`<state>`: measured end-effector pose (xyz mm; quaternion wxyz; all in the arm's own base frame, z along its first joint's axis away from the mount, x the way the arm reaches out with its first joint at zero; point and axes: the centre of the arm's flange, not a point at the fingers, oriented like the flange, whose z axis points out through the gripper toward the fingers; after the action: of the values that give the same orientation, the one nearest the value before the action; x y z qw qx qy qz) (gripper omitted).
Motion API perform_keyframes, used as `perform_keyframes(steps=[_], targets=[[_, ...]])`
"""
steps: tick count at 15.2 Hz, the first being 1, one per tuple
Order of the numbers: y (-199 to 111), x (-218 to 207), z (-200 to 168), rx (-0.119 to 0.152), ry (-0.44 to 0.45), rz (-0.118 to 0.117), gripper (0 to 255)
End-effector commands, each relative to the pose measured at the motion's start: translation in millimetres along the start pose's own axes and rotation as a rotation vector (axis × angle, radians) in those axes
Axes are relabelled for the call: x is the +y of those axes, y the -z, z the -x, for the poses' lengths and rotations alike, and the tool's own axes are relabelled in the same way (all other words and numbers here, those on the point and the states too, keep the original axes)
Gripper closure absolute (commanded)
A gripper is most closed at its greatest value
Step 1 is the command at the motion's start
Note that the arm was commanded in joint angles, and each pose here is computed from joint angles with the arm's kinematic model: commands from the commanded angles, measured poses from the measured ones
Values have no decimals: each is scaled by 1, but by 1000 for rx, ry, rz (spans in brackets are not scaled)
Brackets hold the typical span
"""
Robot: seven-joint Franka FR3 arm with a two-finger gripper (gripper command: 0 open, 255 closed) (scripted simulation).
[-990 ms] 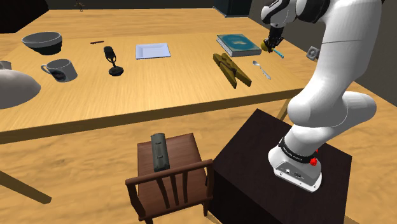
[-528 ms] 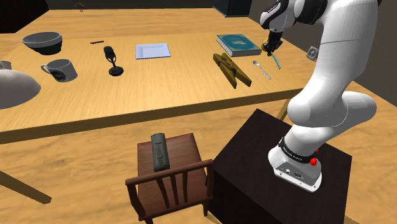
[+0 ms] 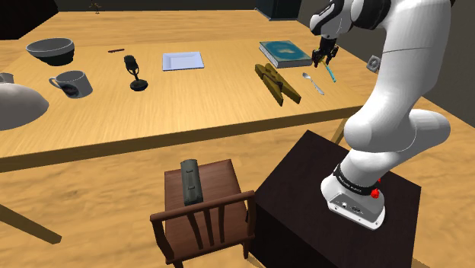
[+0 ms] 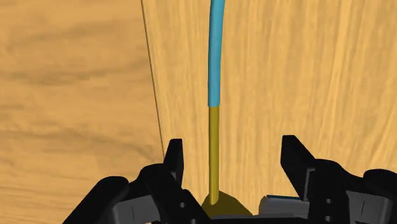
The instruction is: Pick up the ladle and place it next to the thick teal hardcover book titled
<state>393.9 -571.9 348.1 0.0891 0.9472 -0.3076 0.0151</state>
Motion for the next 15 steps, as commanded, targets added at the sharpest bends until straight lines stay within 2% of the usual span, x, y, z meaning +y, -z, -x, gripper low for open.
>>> perform_keyframes(steps=[1, 4, 8, 15], targets=[[-1, -2, -1, -2, 3, -3, 0], [-4, -4, 2, -2, 3, -3, 0], [46, -3, 2, -2, 3, -3, 0], [46, -3, 2, -2, 3, -3, 0]])
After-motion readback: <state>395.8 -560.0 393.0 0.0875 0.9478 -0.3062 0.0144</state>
